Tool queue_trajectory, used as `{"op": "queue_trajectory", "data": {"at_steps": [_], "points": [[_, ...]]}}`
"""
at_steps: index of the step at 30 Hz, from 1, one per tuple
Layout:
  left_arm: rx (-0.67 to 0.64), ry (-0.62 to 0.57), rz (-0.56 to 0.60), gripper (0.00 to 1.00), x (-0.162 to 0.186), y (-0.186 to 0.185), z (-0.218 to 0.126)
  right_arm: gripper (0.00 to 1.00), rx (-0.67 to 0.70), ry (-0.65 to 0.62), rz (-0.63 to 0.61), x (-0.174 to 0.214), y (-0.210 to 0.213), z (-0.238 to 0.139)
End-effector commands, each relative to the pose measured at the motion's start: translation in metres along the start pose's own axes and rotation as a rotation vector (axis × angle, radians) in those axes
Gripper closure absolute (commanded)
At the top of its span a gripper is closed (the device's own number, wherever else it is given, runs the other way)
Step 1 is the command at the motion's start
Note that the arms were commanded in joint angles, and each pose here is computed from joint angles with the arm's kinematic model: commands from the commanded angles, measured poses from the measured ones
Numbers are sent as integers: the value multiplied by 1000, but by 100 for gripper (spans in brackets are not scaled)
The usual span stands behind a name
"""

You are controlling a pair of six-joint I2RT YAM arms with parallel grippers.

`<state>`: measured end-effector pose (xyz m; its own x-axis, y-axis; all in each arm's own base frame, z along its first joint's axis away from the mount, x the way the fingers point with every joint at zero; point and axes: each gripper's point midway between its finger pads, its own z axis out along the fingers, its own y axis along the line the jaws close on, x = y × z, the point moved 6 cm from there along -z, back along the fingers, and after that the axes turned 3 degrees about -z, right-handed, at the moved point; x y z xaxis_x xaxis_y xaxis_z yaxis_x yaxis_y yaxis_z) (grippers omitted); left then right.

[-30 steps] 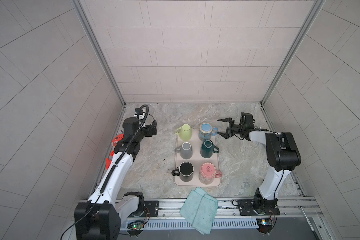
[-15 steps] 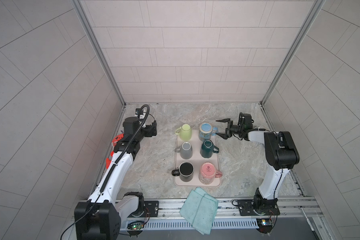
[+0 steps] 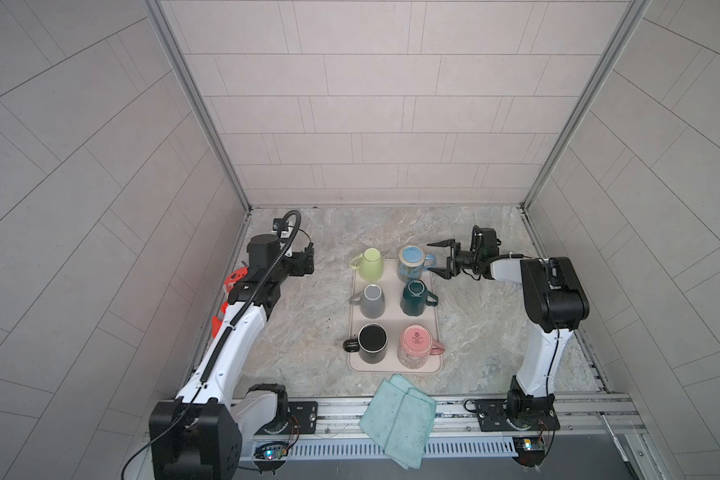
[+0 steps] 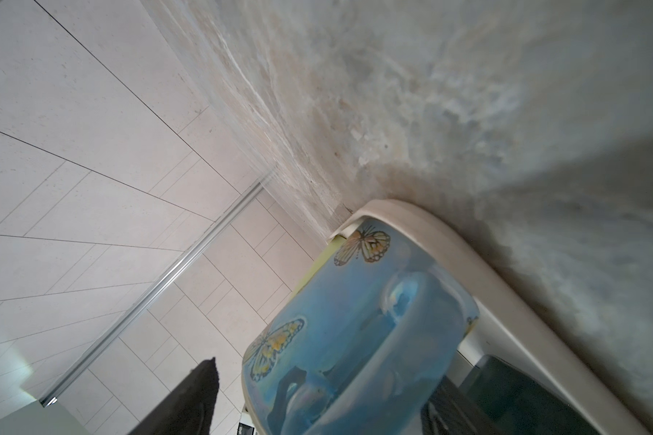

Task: Turn the mug right side up
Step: 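Lower the right gripper and close it on the blue mug's handle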

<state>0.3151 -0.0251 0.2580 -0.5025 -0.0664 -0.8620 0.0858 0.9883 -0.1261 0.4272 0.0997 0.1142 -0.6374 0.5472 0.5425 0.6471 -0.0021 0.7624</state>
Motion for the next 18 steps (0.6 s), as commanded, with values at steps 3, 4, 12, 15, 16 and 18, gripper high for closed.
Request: {"op": "queue_trajectory", "data": {"at_steps": [3,4,12,15,16,18], "points": [[10,-21,22,6,-14,-3,-3,27,19,13,34,0,-8,5],[10,-17,22,6,-13,-3,-3,29,20,13,35,1,-8,4],[19,-16,20,6,-13,-4,-3,49,9,25,36,3,-13,3],[23,-18,19,6,-13,-5,-4,53,-7,27,41,5,-15,2],[24,-18,18,6,-13,-5,-4,55,-11,28,46,6,-16,2],[24,-19,18,6,-13,-5,-5,58,-19,26,51,6,-18,1]]}}
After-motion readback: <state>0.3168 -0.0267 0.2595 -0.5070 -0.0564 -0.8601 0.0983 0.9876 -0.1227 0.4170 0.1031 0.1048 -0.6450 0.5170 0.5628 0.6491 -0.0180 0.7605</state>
